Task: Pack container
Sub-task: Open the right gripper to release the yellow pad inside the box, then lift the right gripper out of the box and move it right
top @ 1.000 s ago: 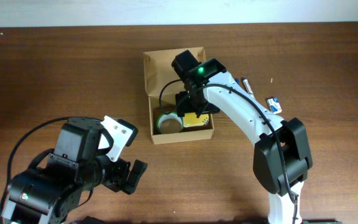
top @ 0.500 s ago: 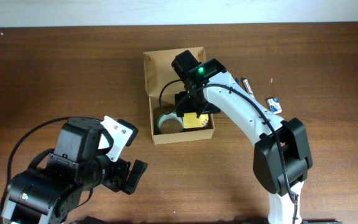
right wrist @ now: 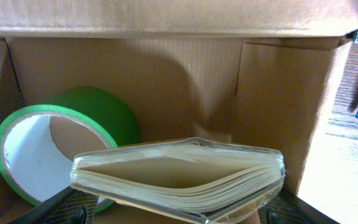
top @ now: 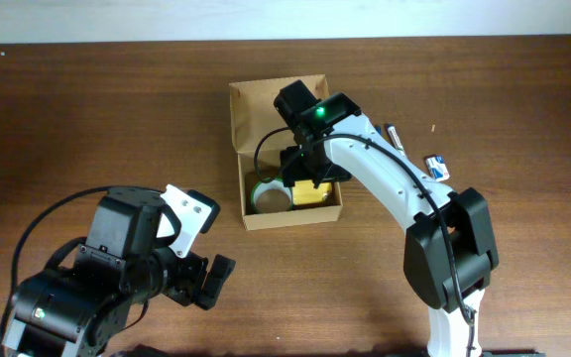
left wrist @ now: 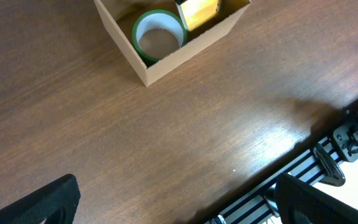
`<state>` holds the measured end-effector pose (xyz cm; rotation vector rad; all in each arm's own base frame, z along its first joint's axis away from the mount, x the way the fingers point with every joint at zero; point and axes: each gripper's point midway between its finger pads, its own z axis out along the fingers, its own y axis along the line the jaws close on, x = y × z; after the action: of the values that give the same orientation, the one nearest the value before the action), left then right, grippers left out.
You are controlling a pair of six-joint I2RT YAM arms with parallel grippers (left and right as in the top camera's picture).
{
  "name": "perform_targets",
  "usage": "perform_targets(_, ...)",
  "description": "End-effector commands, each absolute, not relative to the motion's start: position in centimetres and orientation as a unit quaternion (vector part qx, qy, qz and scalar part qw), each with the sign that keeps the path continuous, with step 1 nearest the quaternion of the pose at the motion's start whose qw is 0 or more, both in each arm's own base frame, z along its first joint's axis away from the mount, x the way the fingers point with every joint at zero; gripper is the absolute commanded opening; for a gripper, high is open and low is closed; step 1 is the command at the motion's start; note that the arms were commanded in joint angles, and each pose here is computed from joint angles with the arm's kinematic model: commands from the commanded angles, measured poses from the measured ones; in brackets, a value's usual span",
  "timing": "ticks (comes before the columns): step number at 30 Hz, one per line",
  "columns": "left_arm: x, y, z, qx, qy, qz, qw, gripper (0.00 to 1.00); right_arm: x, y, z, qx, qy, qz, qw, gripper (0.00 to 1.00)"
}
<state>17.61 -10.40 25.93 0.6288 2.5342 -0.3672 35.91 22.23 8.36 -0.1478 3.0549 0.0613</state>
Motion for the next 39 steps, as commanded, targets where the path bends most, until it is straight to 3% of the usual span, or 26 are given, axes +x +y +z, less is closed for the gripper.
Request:
perform_targets(1, 17.5, -10.6, 26.2, 0.241, 0.926, -0.139, 0.255, 1.0, 35.1, 22.4, 7.9, -0.061, 0.998, 0.02, 0.025, 0.8)
perform_targets(14, 17.5, -10.6, 26.2, 0.241, 0.926, -0.139, 0.255, 1.0, 34.2, 21.8, 8.3, -0.07, 0.997, 0.009, 0.004, 0.8)
perform_targets(23, 17.5, -10.6, 26.2, 0.241, 0.926, -0.139, 0.255, 1.0, 34.0, 21.7, 8.3, -0.07, 0.997, 0.007, 0.001, 0.93)
perform_targets(29, 17.5, -10.6, 26.2, 0.241, 0.926, -0.14, 0.255, 0.99, 34.1, 21.7, 8.5, -0.071, 0.997, 0.008, 0.004, 0.93)
perform_targets(39, 17.5, -10.5, 26.2, 0.241, 0.926, -0.139, 0.255, 1.0, 37.0, 23.0, 16.1, -0.103, 0.99, 0.044, 0.091, 0.93)
